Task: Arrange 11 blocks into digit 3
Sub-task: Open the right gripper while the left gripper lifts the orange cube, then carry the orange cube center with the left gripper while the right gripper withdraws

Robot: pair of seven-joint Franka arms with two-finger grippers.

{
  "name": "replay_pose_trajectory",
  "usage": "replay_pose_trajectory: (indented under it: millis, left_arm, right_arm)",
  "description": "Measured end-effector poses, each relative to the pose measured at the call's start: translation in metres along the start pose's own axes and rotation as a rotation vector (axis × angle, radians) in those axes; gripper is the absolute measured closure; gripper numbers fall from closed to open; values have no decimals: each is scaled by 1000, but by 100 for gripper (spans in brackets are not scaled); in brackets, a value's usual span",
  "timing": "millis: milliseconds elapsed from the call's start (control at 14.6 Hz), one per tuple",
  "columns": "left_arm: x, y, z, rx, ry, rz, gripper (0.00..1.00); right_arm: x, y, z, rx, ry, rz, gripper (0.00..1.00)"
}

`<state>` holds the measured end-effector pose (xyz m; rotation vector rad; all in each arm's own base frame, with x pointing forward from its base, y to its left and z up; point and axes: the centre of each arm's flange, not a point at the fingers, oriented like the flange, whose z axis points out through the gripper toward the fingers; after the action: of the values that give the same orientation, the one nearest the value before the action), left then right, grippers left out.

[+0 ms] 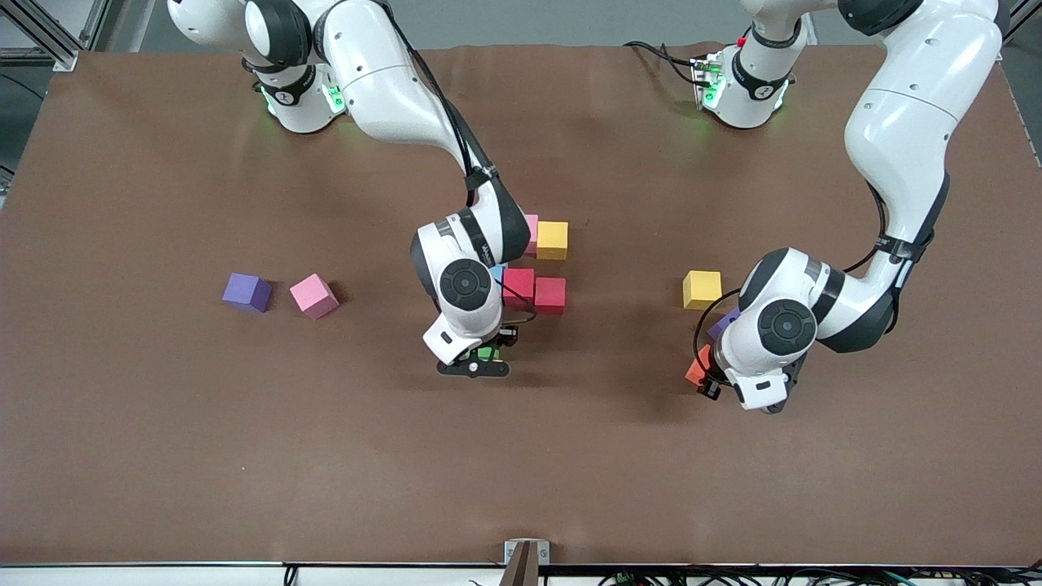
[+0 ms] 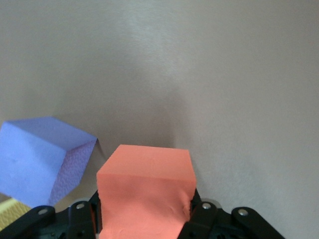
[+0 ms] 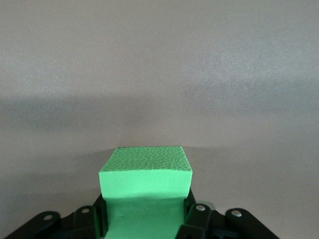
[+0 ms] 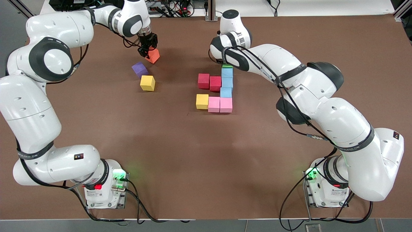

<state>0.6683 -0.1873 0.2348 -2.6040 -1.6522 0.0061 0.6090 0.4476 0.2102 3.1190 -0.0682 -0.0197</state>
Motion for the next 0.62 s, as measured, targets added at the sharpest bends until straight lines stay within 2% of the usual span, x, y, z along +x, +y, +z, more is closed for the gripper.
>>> replay_pose_trajectory:
  millis: [68,137,342,410,616]
  left_arm:
    - [0,1,-1,-7,-1,-60,39]
    - [0,3,-3,-22,-3,-118,39]
    - [-5,9,-7,-79,-21,-259,39]
    - [-6,12,-9,-105,-30,-288,39]
    - [-10,16,-11,-138,-46,-345,39]
  right_arm:
    - [0,0,0,0,0,0,42]
    - [0,0,0,-2,0,0,35]
    - [0,2,2,-6,0,1,6]
    - [0,2,2,-5,0,1,1]
    - [1,2,1,-4,4,1,0]
